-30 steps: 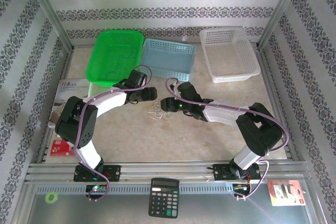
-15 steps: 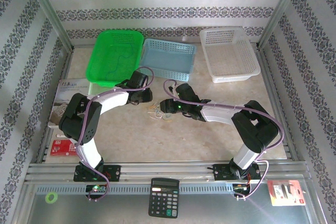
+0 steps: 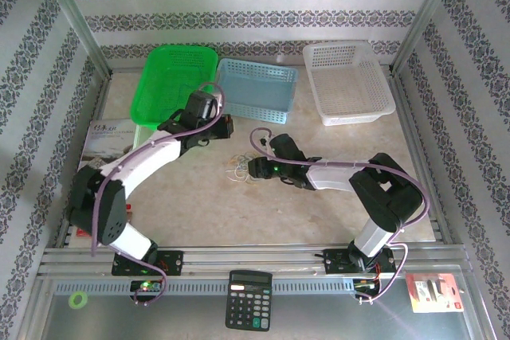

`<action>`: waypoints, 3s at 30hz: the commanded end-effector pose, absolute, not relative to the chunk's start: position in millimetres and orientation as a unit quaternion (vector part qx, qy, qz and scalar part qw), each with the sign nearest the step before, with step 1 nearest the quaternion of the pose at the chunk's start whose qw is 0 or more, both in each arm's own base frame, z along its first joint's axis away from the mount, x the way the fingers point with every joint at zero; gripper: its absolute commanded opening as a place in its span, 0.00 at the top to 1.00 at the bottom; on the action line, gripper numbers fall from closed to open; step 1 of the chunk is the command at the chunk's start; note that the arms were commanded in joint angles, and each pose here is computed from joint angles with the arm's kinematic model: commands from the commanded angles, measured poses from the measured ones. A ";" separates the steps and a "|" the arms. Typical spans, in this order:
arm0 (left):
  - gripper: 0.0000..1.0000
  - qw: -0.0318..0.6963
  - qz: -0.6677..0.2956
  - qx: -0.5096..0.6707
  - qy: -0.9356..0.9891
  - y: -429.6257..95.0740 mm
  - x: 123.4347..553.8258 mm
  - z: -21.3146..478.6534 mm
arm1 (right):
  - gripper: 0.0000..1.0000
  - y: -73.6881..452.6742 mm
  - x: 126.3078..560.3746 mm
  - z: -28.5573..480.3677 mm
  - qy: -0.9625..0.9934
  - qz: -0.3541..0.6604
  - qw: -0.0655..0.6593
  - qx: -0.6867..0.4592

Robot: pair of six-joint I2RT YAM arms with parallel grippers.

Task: Untangle the cables

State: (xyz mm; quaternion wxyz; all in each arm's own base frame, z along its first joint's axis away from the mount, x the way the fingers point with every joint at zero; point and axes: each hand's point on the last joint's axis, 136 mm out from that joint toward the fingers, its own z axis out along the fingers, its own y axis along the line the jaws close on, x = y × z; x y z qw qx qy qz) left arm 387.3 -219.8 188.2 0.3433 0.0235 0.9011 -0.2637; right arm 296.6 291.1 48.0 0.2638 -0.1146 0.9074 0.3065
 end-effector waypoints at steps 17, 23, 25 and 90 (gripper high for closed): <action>1.00 0.391 -0.412 0.076 0.820 -279.0 347.1 320.3 | 0.40 269.4 280.2 103.5 0.883 0.318 0.325 -0.113; 1.00 0.385 -0.421 0.078 0.818 -286.8 344.2 319.6 | 0.36 258.9 278.1 149.3 0.857 0.322 0.384 -0.125; 1.00 0.385 -0.425 0.079 0.815 -289.3 342.6 321.8 | 0.34 258.3 280.5 163.8 0.846 0.321 0.405 -0.131; 1.00 0.644 -0.416 0.102 0.634 -228.4 337.9 615.7 | 0.66 220.7 310.4 26.2 0.866 0.282 0.414 0.010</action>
